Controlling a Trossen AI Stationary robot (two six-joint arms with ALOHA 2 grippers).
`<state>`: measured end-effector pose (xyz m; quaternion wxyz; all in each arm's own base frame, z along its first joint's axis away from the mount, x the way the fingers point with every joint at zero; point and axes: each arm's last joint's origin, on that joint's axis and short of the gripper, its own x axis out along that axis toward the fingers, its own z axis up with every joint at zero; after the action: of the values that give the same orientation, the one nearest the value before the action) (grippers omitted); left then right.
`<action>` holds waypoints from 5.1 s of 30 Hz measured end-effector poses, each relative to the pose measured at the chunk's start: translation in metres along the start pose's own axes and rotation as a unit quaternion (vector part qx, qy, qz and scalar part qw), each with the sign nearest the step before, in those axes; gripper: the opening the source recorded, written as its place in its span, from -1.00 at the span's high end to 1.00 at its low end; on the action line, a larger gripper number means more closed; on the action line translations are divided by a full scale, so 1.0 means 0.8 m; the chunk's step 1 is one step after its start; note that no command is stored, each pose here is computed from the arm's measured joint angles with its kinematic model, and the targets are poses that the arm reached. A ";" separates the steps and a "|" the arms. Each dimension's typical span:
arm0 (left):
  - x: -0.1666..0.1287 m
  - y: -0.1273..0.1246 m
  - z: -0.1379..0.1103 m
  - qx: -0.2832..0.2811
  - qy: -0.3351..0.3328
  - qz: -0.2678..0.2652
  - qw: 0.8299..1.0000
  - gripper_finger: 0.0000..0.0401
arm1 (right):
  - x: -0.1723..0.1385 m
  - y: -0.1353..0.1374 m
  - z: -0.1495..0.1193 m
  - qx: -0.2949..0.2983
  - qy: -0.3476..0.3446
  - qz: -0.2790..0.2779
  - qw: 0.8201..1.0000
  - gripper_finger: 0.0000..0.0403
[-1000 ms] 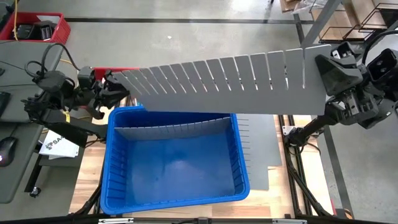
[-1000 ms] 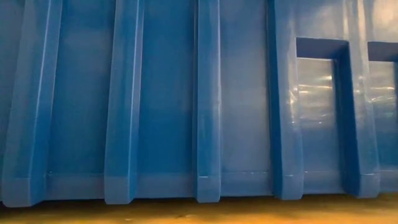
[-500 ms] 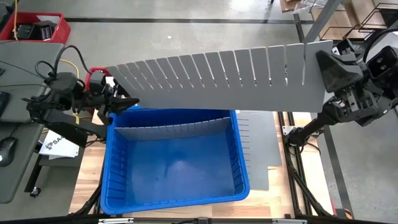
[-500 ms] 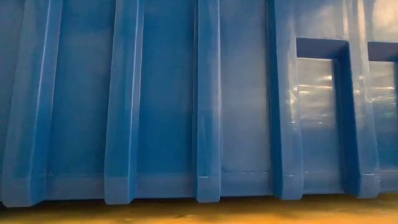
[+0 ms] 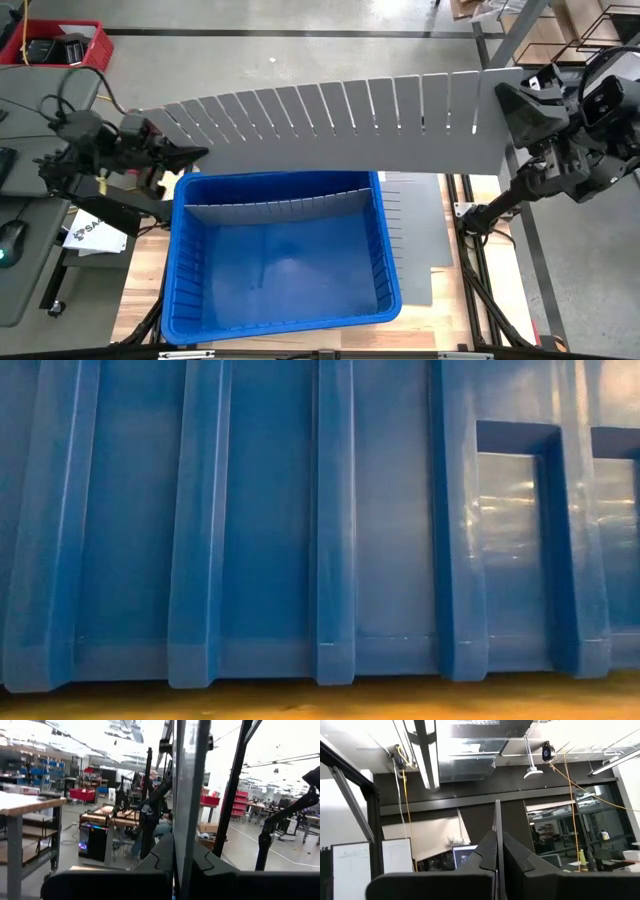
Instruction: Sort blocks
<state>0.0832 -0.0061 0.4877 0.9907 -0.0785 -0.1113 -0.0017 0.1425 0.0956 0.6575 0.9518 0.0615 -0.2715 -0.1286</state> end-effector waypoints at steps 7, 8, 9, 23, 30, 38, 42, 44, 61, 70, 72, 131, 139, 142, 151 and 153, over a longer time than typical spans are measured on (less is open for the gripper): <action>-0.019 0.000 0.026 0.001 -0.008 0.006 1.000 0.99 | 0.000 0.002 -0.009 -0.007 0.039 -0.019 0.999 1.00; -0.021 0.000 0.028 0.001 -0.011 0.007 1.000 0.99 | 0.000 0.002 -0.011 -0.013 0.048 -0.026 0.998 1.00; -0.023 0.000 0.031 0.000 -0.016 0.008 1.000 0.99 | -0.001 0.002 -0.013 -0.019 0.057 -0.033 0.998 1.00; -0.033 0.000 0.043 -0.001 -0.025 0.017 1.000 1.00 | -0.004 0.005 -0.030 -0.038 0.113 -0.046 0.992 0.94; -0.038 0.000 0.046 -0.003 -0.035 0.016 0.999 1.00 | -0.009 0.006 -0.045 -0.031 0.158 -0.053 0.986 0.72; -0.037 0.001 0.044 -0.004 -0.030 0.023 0.999 1.00 | -0.016 0.008 -0.064 -0.034 0.207 -0.030 0.977 0.46; -0.037 0.002 0.046 -0.008 -0.041 0.032 0.999 1.00 | -0.018 0.007 -0.067 -0.032 0.214 -0.028 0.976 0.44; -0.038 0.002 0.046 -0.014 -0.039 0.034 0.999 1.00 | -0.018 0.007 -0.067 -0.032 0.214 -0.028 0.976 0.44; -0.070 0.001 0.085 -0.020 -0.123 0.031 0.992 1.00 | -0.037 -0.019 -0.042 -0.025 0.215 -0.038 0.976 0.44; -0.111 0.002 0.121 -0.047 -0.157 0.018 0.986 1.00 | -0.059 -0.037 -0.056 0.008 0.282 -0.037 0.959 0.44; -0.117 0.002 0.125 -0.052 -0.161 0.016 0.985 1.00 | -0.054 -0.037 -0.062 -0.001 0.284 -0.051 0.957 0.44; -0.075 0.001 0.060 -0.178 0.125 0.027 0.976 0.87 | 0.021 -0.051 -0.124 -0.027 0.365 0.157 0.917 1.00; -0.067 0.002 0.030 -0.186 0.258 0.050 0.947 0.96 | 0.010 -0.056 -0.124 -0.011 0.398 0.160 0.903 1.00; -0.061 -0.001 0.026 -0.203 0.281 0.031 0.938 0.98 | 0.001 -0.056 -0.131 -0.004 0.441 0.164 0.882 1.00; -0.052 -0.005 0.020 -0.224 0.319 0.001 0.921 0.99 | -0.009 -0.028 -0.170 -0.003 0.543 0.157 0.825 1.00; -0.045 -0.007 0.017 -0.234 0.338 -0.011 0.912 0.99 | -0.009 -0.019 -0.180 -0.005 0.559 0.158 0.814 1.00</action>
<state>0.0449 -0.0098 0.4934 0.9223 -0.3018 0.2326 -0.0653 0.2101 0.0900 0.5290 0.9470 0.0741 0.3023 0.0790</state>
